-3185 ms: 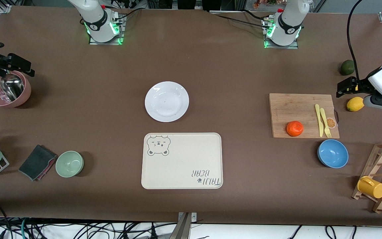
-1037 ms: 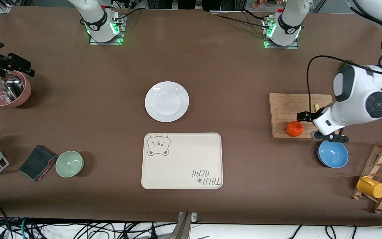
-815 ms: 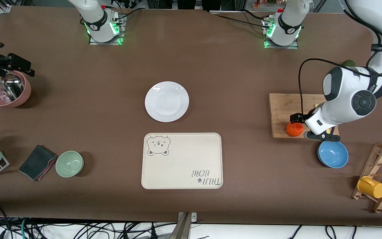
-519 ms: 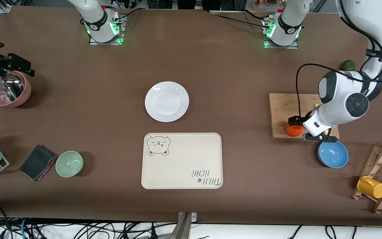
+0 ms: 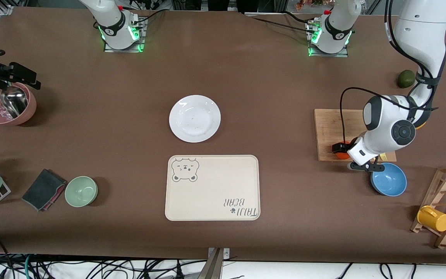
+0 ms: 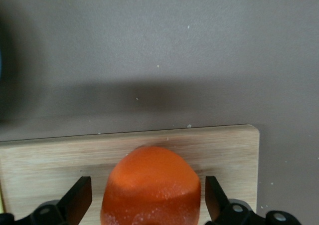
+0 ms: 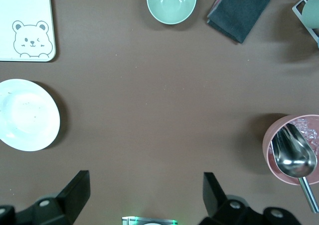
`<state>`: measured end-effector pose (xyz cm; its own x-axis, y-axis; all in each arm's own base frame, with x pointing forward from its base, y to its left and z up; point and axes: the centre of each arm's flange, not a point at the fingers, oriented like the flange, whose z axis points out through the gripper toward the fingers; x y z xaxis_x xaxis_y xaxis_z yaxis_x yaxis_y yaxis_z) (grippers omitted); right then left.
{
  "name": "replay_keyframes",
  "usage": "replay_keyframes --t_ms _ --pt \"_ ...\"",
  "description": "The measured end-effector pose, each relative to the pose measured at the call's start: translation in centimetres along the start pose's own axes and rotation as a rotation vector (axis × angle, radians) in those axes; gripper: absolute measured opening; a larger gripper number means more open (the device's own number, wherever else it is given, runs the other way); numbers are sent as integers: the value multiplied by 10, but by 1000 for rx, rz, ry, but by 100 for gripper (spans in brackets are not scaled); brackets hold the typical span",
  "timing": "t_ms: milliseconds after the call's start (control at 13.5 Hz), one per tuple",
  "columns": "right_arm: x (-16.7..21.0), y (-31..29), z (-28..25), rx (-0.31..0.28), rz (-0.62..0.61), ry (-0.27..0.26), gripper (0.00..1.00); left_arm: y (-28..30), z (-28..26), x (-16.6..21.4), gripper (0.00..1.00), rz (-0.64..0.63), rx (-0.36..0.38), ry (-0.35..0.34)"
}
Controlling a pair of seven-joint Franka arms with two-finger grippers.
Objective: Place orange and plate with both arms
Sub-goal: 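Reach the left gripper down to the orange on the cutting board, then grasp the orange with the left gripper and lift it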
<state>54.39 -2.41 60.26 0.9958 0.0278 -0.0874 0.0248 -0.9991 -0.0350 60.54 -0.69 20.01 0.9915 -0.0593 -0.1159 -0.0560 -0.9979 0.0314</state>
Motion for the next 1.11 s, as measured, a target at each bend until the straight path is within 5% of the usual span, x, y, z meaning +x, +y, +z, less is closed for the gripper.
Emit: replay_keyframes --t_ms 222,370,667,1111 --pt "0 0 0 0 -1 0 100 2 1 0 95 -23 0 -3" --pt "0 -1 0 0 -1 0 100 5 0 0 75 -39 0 -4" --pt "0 -1 0 1 -2 0 100 36 -16 10 72 -81 2 -24" --pt "0 -1 0 1 -2 0 100 243 -55 5 72 -189 0 29"
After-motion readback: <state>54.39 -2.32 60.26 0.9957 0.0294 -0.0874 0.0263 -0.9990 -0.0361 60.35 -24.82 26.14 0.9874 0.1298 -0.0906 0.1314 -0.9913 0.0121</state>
